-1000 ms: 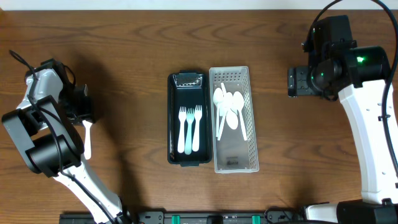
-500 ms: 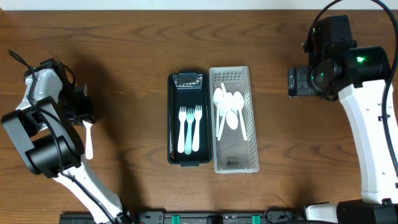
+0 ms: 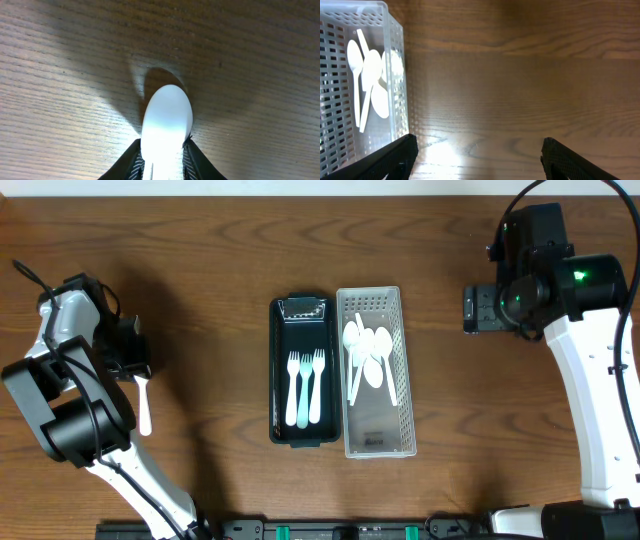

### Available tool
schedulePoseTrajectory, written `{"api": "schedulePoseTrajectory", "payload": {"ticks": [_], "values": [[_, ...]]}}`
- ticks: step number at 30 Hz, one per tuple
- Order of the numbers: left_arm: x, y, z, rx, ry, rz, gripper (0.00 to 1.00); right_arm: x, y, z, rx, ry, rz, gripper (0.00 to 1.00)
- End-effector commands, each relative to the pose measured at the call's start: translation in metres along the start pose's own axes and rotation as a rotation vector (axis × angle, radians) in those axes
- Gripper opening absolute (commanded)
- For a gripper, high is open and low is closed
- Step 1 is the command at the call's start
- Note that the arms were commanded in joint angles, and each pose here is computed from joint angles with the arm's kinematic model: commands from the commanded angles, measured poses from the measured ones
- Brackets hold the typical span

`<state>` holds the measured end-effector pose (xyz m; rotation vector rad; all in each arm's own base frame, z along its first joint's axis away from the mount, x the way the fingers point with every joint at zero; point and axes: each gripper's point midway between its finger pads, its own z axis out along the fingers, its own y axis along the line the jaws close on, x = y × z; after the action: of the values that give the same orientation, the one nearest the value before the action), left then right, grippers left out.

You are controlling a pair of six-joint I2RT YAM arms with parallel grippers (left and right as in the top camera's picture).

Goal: Pack container
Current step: 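Move the left gripper over the white spoon and grasp it, then carry the spoon into the dark tray and open the left gripper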

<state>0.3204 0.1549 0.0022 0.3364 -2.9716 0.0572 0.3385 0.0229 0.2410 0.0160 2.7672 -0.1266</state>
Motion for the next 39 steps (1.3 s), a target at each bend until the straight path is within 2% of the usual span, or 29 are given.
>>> {"api": "schedulePoseTrajectory", "payload": {"ticks": [1, 39], "values": [[0.005, 0.000, 0.020, 0.009, 0.043, -0.024, 0.06, 0.000, -0.005, 0.004, 0.021, 0.007, -0.004, 0.83], [0.003, -0.024, 0.017, 0.026, 0.046, 0.027, 0.06, -0.003, -0.005, 0.004, 0.020, -0.002, -0.003, 0.84]]}}
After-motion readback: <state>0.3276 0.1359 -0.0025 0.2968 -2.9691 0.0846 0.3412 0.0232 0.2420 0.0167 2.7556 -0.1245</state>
